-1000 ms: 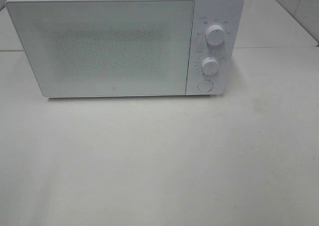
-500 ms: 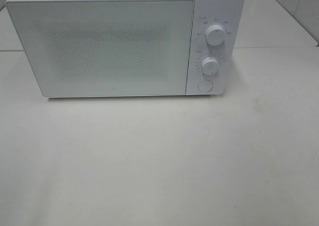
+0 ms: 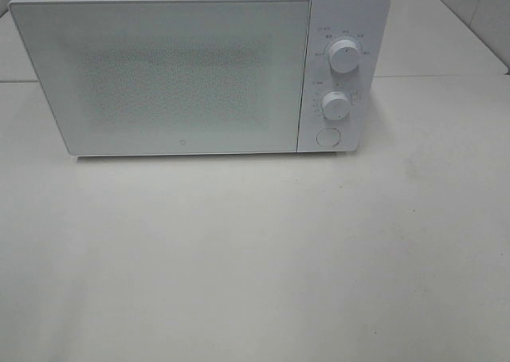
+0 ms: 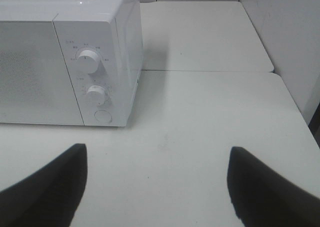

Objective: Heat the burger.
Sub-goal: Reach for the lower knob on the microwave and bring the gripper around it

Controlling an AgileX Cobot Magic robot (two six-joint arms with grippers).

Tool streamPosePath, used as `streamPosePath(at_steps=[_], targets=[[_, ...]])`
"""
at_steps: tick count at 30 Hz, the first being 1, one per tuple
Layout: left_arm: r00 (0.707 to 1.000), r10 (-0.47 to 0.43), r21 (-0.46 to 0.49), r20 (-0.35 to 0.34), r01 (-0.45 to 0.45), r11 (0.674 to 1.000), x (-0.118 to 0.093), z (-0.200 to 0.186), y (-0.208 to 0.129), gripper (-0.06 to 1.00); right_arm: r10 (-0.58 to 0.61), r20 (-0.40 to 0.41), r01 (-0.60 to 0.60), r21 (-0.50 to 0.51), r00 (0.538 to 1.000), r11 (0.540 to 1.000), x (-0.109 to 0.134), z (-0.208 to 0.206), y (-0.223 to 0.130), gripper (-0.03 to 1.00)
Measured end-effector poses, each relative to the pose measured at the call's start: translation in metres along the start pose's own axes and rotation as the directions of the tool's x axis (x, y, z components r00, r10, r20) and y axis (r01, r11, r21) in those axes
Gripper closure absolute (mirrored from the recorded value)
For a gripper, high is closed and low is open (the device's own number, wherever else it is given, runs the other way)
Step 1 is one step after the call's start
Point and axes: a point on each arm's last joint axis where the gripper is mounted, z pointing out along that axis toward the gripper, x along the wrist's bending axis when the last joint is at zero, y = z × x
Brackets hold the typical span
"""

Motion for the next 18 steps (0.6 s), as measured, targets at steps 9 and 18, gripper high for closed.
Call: streamPosePath(at_steps=[9, 18], targets=[[1.000, 0.000, 0.000, 0.000, 0.000, 1.000, 0.000, 0.000, 0.000, -0.03, -0.014, 0.009, 0.014, 0.012, 1.000, 1.000, 0.000, 0.030, 0.015, 0.21], [1.000, 0.000, 0.000, 0.000, 0.000, 1.000, 0.000, 0.000, 0.000, -0.03, -0.021, 0.008, 0.020, 0.061, 1.000, 0.998, 0.001, 0.074, 0.025, 0.21]])
